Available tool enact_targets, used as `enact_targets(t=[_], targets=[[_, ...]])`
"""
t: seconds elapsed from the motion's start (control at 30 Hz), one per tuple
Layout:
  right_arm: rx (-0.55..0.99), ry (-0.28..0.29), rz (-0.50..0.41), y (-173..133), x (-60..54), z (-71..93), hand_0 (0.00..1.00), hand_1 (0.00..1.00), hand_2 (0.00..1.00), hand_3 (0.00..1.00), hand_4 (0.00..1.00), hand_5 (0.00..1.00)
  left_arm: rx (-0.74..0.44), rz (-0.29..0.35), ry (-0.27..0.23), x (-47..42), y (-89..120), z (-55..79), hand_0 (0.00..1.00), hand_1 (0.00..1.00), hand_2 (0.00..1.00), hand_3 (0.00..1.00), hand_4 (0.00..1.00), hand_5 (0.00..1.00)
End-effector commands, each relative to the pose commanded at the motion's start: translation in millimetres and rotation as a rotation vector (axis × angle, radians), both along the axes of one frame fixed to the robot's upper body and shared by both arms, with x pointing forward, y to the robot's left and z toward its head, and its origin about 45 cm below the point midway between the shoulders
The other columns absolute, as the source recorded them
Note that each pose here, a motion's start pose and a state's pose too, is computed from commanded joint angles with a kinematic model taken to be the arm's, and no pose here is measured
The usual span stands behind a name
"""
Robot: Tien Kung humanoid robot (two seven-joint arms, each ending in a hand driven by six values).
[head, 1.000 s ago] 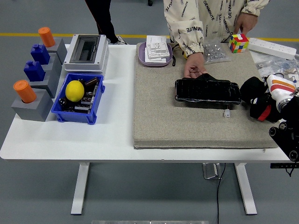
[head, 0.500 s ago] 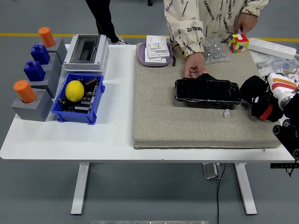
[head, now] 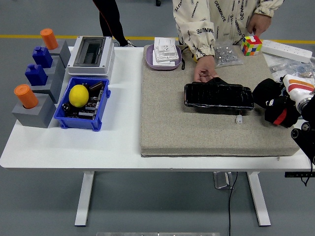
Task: Pick the rag up,wipe the panel,place it on the desk
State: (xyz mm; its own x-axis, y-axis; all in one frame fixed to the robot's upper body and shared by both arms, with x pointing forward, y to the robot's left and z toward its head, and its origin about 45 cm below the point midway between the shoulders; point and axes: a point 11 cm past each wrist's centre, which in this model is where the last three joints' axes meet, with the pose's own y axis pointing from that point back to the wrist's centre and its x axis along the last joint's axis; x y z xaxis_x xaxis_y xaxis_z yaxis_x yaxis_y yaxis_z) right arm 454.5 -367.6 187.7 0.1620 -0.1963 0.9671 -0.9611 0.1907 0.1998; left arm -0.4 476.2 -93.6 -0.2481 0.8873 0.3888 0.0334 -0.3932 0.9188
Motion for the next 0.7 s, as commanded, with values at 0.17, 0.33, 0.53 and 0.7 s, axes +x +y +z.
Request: enact_targets(t=[0.17, 0.33, 0.53, 0.7], targets=[[-0.005, 0.011, 0.004, -0.8, 0.4, 2.5, 0.559, 0.549, 0.629, 0.539, 0.998, 0.373, 0.000, 0.001, 0.001, -0.7, -0.1, -0.1, 0.643, 0.693, 0.734, 0.564, 0.597, 0.468], [-0.013, 0.021, 0.009, -1.9, 0.4, 6.4, 0.585, 0.568, 0.650, 0.566, 0.998, 0.399, 0.001, 0.002, 0.002, -0.9, 0.4, 0.2, 0.644, 0.693, 0.734, 0.565, 0.597, 0.469], [-0.018, 0.020, 0.010, -3.8, 1.3, 12.0, 0.616, 0.585, 0.662, 0.598, 0.998, 0.428, 0.000, 0.001, -0.001, -0.2, 0.2, 0.1, 0.643, 0.692, 0.734, 0.563, 0.597, 0.469], [-0.021, -0.001, 0.016, -5.1, 3.4, 22.4, 0.620, 0.594, 0.666, 0.611, 0.998, 0.431, 0.002, 0.001, -0.002, 0.5, 0.9, 0.4, 0.642, 0.692, 0.734, 0.563, 0.597, 0.469]])
